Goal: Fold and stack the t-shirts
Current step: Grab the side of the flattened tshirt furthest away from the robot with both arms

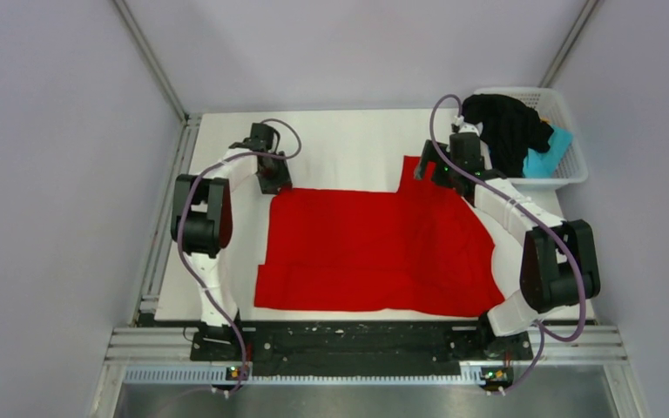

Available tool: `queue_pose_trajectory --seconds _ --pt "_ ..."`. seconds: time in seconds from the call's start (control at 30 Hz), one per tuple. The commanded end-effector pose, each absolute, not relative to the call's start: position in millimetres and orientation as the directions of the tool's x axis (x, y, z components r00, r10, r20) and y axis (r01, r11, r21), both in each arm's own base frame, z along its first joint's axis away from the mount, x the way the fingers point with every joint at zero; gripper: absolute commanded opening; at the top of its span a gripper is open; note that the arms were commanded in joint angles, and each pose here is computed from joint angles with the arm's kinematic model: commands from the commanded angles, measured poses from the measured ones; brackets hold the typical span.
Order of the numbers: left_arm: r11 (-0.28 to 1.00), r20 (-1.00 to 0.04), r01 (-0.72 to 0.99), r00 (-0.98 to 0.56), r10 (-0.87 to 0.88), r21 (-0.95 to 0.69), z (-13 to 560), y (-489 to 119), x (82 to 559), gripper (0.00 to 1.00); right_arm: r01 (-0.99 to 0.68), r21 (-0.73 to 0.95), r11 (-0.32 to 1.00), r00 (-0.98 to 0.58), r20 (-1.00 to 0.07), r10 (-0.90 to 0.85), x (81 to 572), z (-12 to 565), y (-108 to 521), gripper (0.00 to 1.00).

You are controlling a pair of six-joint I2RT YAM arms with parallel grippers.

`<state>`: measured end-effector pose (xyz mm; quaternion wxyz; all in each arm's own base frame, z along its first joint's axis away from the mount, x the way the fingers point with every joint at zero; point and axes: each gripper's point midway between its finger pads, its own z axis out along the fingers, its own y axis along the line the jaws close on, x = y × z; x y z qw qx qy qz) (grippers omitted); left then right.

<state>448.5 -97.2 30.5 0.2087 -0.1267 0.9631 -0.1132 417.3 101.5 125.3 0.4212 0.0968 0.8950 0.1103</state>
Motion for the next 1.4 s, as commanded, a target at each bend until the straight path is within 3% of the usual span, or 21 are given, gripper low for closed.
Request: queue_pose_trajectory --seconds 0.0,0.2,0.23,0.43,0.8,1.1,1.37 --pt "0.970 -0.287 -0.219 -0.927 -0.240 -0.103 10.8 -87.0 415.3 0.43 0.092 0.259 0.961 -0.613 -0.746 0.260 420.3 123.2 94.8 0.98" --pt "0.965 -0.322 -0.255 -0.910 -0.261 -0.062 18.8 -79.0 427.0 0.03 0.100 0.243 0.965 -0.622 -0.741 0.251 421.8 117.8 92.5 0.97" --pt "0.963 -0.334 -0.264 -0.904 -0.267 -0.056 21.5 -77.2 429.1 0.00 0.097 0.238 0.966 -0.624 -0.742 0.246 423.2 117.2 92.6 0.97" --pt "0.952 -0.397 -0.305 -0.871 -0.290 -0.027 32.4 -65.9 439.4 0.00 0.138 0.172 0.975 -0.678 -0.701 0.220 444.4 93.5 89.0 0.94" --pt "0.937 -0.376 -0.340 -0.861 -0.343 -0.079 22.6 -63.3 435.7 0.00 0.263 0.170 0.950 -0.689 -0.656 0.308 544.0 55.4 103.4 0.84" --pt "0.935 -0.390 -0.331 -0.850 -0.353 -0.124 29.5 -66.8 440.9 0.00 0.288 0.094 0.953 -0.750 -0.596 0.286 545.6 3.0 104.6 0.76" --pt "0.928 -0.377 -0.343 -0.848 -0.374 -0.148 27.6 -66.3 443.6 0.00 0.276 0.054 0.960 -0.769 -0.587 0.254 543.8 -10.1 108.3 0.46"
